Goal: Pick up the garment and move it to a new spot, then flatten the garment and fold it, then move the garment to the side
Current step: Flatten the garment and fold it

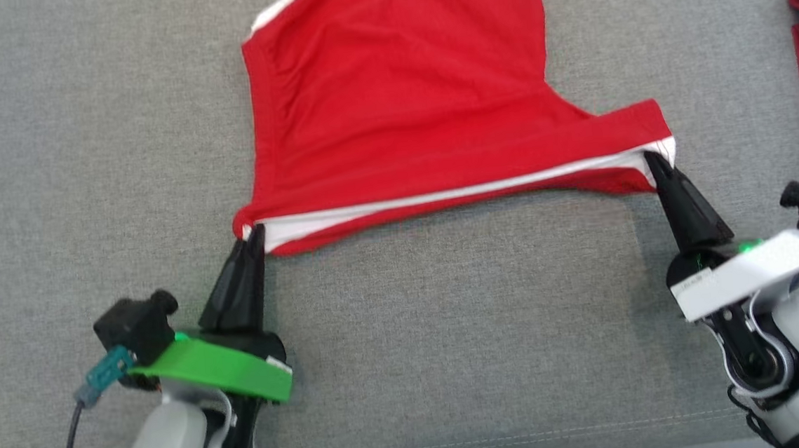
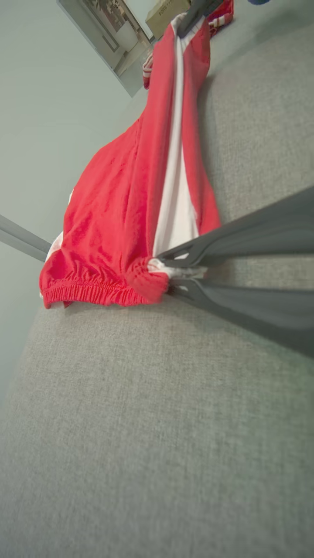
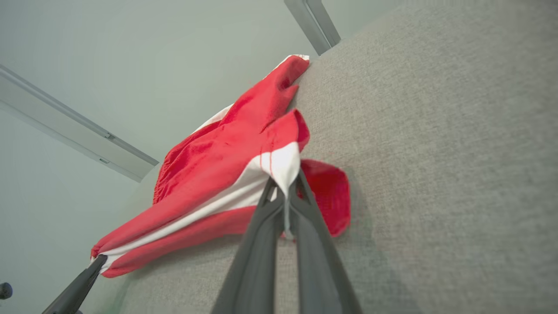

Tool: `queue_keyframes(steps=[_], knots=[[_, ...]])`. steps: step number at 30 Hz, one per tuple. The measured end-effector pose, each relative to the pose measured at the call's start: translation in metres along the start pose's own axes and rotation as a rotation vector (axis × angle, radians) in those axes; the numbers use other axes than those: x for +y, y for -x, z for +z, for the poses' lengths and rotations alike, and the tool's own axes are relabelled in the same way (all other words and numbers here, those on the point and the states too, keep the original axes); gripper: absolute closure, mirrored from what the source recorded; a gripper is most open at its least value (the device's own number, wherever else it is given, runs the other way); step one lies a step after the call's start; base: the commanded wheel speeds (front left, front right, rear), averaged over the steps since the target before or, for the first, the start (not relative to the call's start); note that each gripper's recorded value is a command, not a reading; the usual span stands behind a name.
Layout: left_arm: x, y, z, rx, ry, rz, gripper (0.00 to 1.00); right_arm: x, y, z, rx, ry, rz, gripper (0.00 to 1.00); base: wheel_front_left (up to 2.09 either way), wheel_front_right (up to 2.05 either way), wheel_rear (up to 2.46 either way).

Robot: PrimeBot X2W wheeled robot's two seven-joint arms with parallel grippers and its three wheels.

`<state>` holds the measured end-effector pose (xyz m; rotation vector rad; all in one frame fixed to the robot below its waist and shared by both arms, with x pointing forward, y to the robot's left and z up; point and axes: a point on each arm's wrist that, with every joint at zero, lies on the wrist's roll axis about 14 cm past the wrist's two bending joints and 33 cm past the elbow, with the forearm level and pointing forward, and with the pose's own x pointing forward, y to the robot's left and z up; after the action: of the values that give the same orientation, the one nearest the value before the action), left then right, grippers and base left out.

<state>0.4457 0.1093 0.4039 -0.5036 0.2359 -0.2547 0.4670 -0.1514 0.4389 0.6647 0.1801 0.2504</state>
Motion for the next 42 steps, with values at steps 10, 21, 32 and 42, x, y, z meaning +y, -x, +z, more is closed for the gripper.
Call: queue_keyframes(steps=[10,21,32,42], knots=[[-0.028,0.074,-0.010,0.036,0.092,0.063,1.00,0.019,0.079,0.021,-0.051,0.004,0.002,1.00,0.00,0.00,0.00],[-0.047,0.088,0.027,0.012,0.088,0.055,1.00,0.025,0.086,0.034,-0.071,0.022,0.025,1.00,0.00,0.00,0.00],[-0.059,0.024,0.052,-0.024,0.057,-0.022,1.00,0.014,0.025,0.037,-0.051,0.134,0.064,1.00,0.00,0.00,0.00],[-0.018,-0.036,0.034,0.020,0.065,0.110,1.00,0.021,-0.055,0.027,-0.005,0.201,0.100,1.00,0.00,0.00,0.00]])
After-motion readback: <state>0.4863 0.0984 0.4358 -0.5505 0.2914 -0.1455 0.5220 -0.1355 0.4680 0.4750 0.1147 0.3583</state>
